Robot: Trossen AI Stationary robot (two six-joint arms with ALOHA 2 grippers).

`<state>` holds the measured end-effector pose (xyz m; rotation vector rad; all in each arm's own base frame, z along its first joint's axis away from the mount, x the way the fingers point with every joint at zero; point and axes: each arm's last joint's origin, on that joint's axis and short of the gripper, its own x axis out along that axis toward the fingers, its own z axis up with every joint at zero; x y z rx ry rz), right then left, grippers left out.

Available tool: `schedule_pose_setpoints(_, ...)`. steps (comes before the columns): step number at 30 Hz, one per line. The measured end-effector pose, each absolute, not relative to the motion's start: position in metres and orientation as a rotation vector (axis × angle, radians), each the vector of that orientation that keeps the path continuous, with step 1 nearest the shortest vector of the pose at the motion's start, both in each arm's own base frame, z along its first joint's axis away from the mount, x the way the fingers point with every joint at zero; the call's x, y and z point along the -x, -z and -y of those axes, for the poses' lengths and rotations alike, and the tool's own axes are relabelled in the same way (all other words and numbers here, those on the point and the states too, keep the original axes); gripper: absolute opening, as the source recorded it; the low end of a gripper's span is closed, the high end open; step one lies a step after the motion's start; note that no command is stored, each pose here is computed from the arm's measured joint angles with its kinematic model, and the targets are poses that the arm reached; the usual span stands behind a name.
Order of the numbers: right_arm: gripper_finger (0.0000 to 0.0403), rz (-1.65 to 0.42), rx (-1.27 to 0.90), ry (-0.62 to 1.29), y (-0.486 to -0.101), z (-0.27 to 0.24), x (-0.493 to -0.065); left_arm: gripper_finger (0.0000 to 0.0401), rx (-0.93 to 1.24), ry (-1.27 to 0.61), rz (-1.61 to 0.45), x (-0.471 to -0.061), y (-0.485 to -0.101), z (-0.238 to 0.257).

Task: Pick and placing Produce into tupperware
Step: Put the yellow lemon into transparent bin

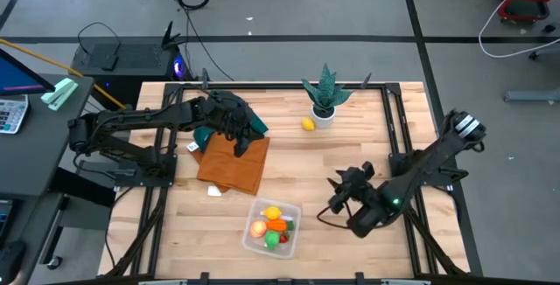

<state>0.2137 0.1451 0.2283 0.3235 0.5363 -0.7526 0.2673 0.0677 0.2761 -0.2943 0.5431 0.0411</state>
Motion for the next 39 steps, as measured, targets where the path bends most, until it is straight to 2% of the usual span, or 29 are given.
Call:
schedule_pose_setpoints(5,0.0149,-0.49,-0.328,0.843,-0.191,-0.141,-0.231,0.002,0.286,-0.039,-0.547,-0.267,-0.276,-0.068)
schedule_pose_setpoints(9,0.0166,-0.472,-0.327,0.873,-0.17,-0.131,-0.25,0.0027,0.267,-0.034,-0.551,-0.267,-0.275,-0.068)
schedule_pose_setpoints(17,0.0242,-0.382,-0.377,0.949,-0.155,-0.093,-0.296,0.0024,0.265,-0.033,-0.57,-0.266,-0.274,-0.067)
schedule_pose_setpoints(24,0.0301,-0.308,-0.51,1.088,-0.142,-0.057,-0.312,0.0017,0.226,-0.017,-0.638,-0.262,-0.269,-0.066)
schedule_pose_setpoints(32,0.0306,-0.294,-0.53,1.155,-0.109,-0.041,-0.328,0.0029,0.22,-0.014,-0.673,-0.26,-0.266,-0.066)
schedule_pose_setpoints(39,0.0318,-0.313,-0.542,1.189,-0.093,-0.02,-0.353,0.002,0.212,-0.011,-0.682,-0.259,-0.265,-0.066)
